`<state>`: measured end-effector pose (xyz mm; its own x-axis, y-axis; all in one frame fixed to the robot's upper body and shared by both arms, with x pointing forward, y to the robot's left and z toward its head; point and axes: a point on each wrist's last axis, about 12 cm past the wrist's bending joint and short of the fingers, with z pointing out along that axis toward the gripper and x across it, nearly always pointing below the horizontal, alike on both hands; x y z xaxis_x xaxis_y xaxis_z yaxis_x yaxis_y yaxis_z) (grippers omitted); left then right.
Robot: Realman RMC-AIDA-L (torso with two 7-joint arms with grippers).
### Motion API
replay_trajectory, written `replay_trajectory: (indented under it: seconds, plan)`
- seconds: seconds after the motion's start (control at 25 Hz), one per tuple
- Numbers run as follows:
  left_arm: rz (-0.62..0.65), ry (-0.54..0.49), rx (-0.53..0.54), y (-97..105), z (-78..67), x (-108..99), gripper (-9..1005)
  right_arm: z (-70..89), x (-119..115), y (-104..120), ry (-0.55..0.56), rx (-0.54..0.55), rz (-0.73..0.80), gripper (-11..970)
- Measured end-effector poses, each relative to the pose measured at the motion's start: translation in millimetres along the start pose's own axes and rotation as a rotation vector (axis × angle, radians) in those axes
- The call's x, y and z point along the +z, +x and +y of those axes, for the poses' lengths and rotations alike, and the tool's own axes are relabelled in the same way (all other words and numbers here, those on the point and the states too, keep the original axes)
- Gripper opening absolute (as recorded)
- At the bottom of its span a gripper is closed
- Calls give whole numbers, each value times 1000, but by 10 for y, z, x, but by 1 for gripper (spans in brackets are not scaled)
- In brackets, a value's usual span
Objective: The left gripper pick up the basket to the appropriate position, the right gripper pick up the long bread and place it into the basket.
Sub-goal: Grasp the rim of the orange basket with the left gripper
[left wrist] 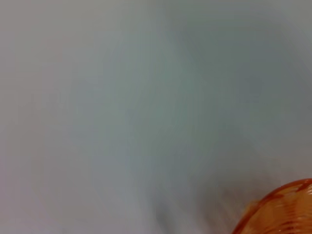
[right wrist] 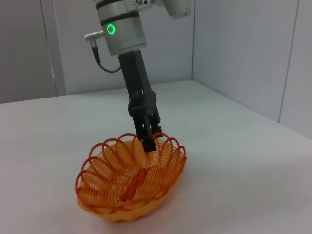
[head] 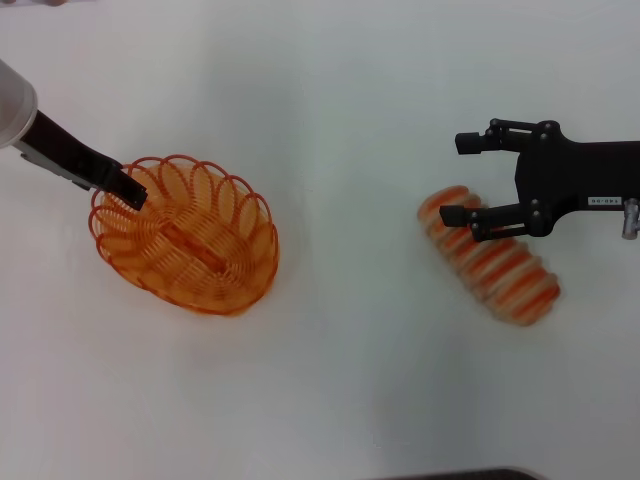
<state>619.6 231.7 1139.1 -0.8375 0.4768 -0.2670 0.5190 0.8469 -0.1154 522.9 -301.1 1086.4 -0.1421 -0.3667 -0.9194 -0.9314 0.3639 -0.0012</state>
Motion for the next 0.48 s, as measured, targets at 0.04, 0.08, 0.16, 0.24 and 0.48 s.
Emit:
replay_trajectory:
  seconds: [0.04, 0.08, 0.16, 0.24, 0.48]
  plan:
    - [2, 1, 1, 1, -3, 3, 839, -1, 0, 1, 1, 0, 1, 928]
    - [5, 2, 2, 2, -6, 6, 839, -2, 0, 1, 2, 0, 1, 928]
    - [11, 6, 3, 4, -14, 13, 838, -3, 0, 2, 2, 0, 2, 928]
    - [14, 8, 3, 4, -18, 14, 747, -3, 0, 1, 2, 0, 2, 928]
    - [19, 10, 4, 4, -19, 9, 485, 4, -7, 13, 3, 3, 4, 928]
